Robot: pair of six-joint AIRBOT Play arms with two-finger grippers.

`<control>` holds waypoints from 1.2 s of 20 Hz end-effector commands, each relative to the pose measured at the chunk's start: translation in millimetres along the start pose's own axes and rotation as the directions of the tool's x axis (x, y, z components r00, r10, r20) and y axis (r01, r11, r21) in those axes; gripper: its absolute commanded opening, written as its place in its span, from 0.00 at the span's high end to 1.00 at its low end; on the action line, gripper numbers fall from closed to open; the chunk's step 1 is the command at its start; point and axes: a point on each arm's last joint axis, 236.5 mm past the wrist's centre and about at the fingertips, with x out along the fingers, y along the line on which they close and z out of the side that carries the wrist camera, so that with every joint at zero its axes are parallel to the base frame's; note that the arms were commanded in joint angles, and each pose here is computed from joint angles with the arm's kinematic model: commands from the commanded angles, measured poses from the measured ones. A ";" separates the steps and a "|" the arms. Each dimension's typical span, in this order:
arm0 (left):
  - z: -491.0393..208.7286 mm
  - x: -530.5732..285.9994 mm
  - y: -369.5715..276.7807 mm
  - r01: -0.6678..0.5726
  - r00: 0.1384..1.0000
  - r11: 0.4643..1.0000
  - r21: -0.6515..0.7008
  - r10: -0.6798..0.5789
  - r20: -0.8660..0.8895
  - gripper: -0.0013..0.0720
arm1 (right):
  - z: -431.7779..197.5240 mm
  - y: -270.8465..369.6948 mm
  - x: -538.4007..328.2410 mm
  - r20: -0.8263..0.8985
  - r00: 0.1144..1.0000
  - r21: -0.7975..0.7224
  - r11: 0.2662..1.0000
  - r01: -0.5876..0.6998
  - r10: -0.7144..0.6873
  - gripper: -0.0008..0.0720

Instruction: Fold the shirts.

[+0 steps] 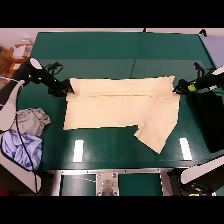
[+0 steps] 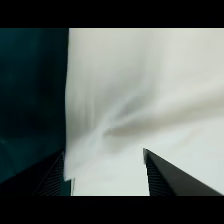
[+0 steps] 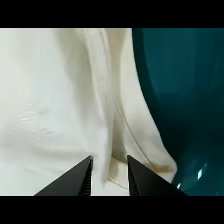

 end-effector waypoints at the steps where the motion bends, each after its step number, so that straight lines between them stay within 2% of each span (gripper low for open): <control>1: -25.6 -27.4 0.5 0.016 0.996 0.998 -0.053 -0.021 -0.085 0.21 | 0.5 7.0 -44.1 0.016 1.000 0.019 1.000 -0.010 0.010 0.61; 3: -40.0 -46.4 2.3 0.014 0.997 0.998 -0.069 -0.019 -0.071 0.33 | -15.7 6.2 -69.5 0.029 1.000 0.045 0.999 -0.007 0.006 0.61; 7: -100.6 -60.5 4.2 -0.016 1.000 0.995 -0.098 0.018 0.014 0.33 | -88.0 -11.5 -96.6 0.041 0.999 0.229 0.973 0.002 -0.012 0.62; 9: -138.8 -55.2 8.8 -0.019 0.996 0.987 -0.162 0.032 0.083 0.33 | -129.0 -29.0 -102.6 0.064 0.997 0.345 0.939 0.009 -0.033 0.62; 10: -159.4 -49.0 9.9 -0.004 0.993 0.979 -0.205 0.027 0.111 0.31 | -146.0 -39.6 -103.0 0.085 0.995 0.403 0.915 0.010 -0.049 0.62; 11: -177.9 -41.1 8.8 0.023 0.991 0.970 -0.243 0.009 0.130 0.21 | -164.6 -48.7 -100.9 0.099 0.993 0.455 0.890 0.009 -0.061 0.61; 12: -196.8 -31.1 8.2 0.053 0.989 0.960 -0.274 -0.013 0.148 0.12 | -184.3 -55.2 -95.9 0.100 0.993 0.502 0.865 0.006 -0.064 0.51; 13: -213.0 -19.7 9.4 0.078 0.986 0.950 -0.302 -0.030 0.163 0.12 | -199.2 -59.7 -88.9 0.101 0.993 0.537 0.843 0.003 -0.068 0.42; 14: -221.9 -9.3 9.2 0.113 0.981 0.935 -0.336 -0.052 0.185 0.12 | -206.5 -55.0 -78.8 0.126 0.991 0.567 0.823 -0.035 -0.044 0.41; 17: -227.0 17.3 3.4 0.227 0.957 0.882 -0.414 -0.124 0.262 0.12 | -227.9 -28.0 -46.0 0.120 0.991 0.572 0.811 -0.123 0.066 0.41; 22: -188.1 14.0 4.0 0.268 0.893 0.878 -0.398 -0.071 0.445 0.15 | -255.5 -11.3 -14.0 0.061 0.993 0.562 0.818 -0.119 0.103 0.41; 24: -174.8 8.7 4.8 0.303 0.863 0.854 -0.423 -0.057 0.502 0.16 | -256.3 -6.8 -6.7 0.061 0.993 0.549 0.827 -0.119 0.102 0.41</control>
